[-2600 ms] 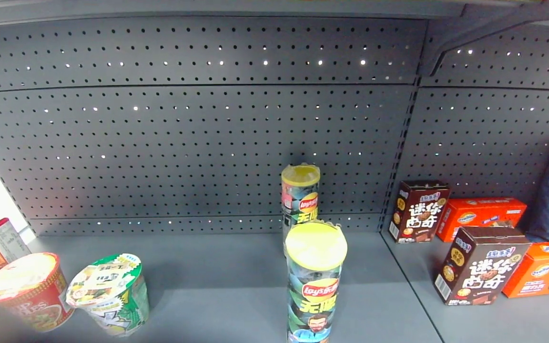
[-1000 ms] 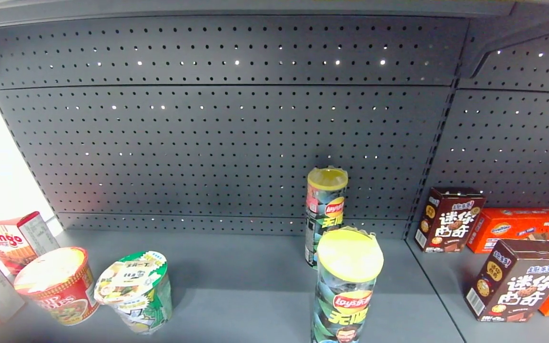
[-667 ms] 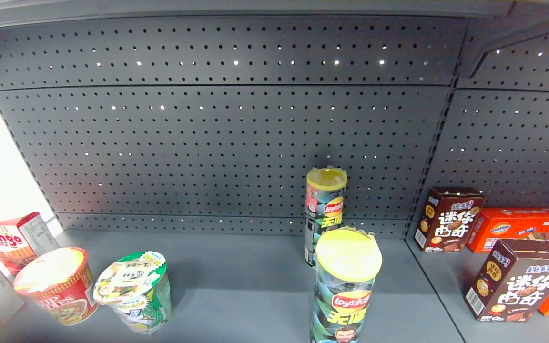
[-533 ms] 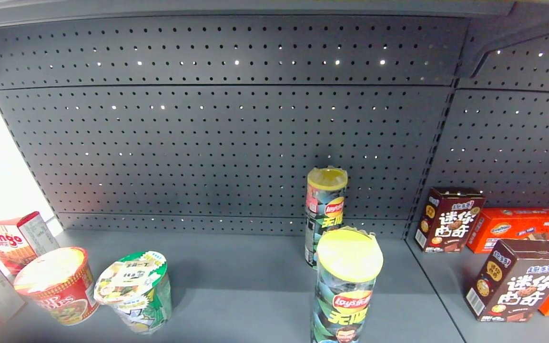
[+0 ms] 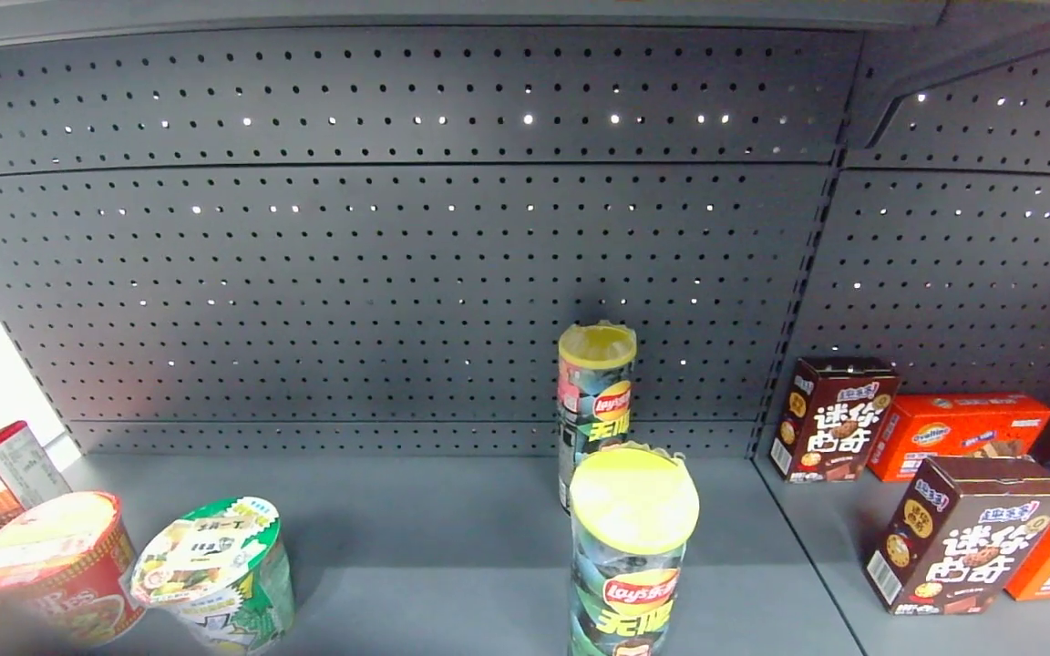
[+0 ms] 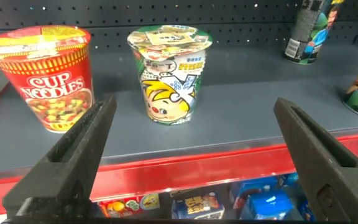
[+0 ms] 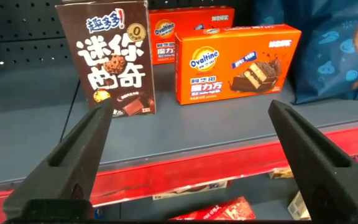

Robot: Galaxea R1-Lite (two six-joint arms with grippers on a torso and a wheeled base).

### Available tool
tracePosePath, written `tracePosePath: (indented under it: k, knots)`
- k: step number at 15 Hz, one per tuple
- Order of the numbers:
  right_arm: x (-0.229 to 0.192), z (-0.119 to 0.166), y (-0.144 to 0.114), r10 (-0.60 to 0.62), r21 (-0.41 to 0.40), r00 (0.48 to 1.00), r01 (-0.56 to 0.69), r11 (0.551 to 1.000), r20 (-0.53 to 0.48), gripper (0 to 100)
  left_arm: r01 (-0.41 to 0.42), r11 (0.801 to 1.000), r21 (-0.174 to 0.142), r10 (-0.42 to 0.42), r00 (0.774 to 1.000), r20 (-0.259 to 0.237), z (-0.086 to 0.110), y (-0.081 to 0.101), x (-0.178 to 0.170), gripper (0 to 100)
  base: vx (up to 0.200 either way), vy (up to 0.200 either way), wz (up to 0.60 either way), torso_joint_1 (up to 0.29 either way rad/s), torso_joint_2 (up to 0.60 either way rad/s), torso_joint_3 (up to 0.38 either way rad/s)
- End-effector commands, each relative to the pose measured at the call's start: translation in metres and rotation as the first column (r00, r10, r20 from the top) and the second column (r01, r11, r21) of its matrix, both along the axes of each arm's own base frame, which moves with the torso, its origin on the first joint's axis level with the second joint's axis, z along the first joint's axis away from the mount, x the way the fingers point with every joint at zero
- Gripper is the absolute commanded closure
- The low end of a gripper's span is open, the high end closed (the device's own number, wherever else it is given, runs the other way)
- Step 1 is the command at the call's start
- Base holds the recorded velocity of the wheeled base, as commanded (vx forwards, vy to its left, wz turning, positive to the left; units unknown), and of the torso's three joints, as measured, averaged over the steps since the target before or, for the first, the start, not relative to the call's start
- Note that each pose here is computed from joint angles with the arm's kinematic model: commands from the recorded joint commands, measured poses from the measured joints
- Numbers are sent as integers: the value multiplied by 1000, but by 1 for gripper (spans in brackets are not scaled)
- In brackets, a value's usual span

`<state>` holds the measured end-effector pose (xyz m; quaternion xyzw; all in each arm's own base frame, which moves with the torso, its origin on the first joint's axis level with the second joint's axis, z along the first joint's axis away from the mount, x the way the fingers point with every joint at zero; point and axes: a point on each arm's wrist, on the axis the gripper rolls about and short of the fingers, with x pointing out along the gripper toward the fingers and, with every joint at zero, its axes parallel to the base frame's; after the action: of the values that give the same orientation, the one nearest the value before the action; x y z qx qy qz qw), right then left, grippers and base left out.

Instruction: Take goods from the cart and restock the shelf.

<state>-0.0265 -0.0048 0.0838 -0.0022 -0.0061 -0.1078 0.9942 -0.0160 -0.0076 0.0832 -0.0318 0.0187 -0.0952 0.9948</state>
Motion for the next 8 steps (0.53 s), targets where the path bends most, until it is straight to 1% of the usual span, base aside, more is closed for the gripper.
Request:
tracePosePath:
  k: [1,2,3,4,5,6,7,8]
  knots:
    - [0,0,0,0,0,1000,0,1000,-2,0,-5,1000,1,5,1000,-1,0,0,0,0,0,-200,0,2,7,7]
    - [0,0,0,0,0,1000,0,1000,-2,0,-13,1000,9,13,1000,-1,0,0,0,0,0,-200,0,7,2,2]
    - [0,0,0,0,0,1000,0,1000,-2,0,-12,1000,0,12,1000,-1,0,0,0,0,0,-200,0,-7,-7,12]
    - [0,0,0,0,0,1000,0,1000,-2,0,-13,1000,-16,13,1000,-5,0,0,0,0,0,0,0,0,0,0]
    - [0,0,0,0,0,1000,0,1000,-2,0,-13,1000,-16,13,1000,-5,0,0,0,0,0,0,0,0,0,0]
    - [0,0,0,0,0,1000,0,1000,-2,0,-13,999,-30,13,1000,-6,0,0,0,0,0,0,0,0,0,0]
    - [0,0,0,0,0,1000,0,1000,-2,0,-13,999,-34,13,1000,-7,0,0,0,0,0,0,0,0,0,0]
    - [0,0,0,0,0,1000,0,1000,-2,0,-15,999,-34,15,1000,-7,0,0,0,0,0,0,0,0,0,0]
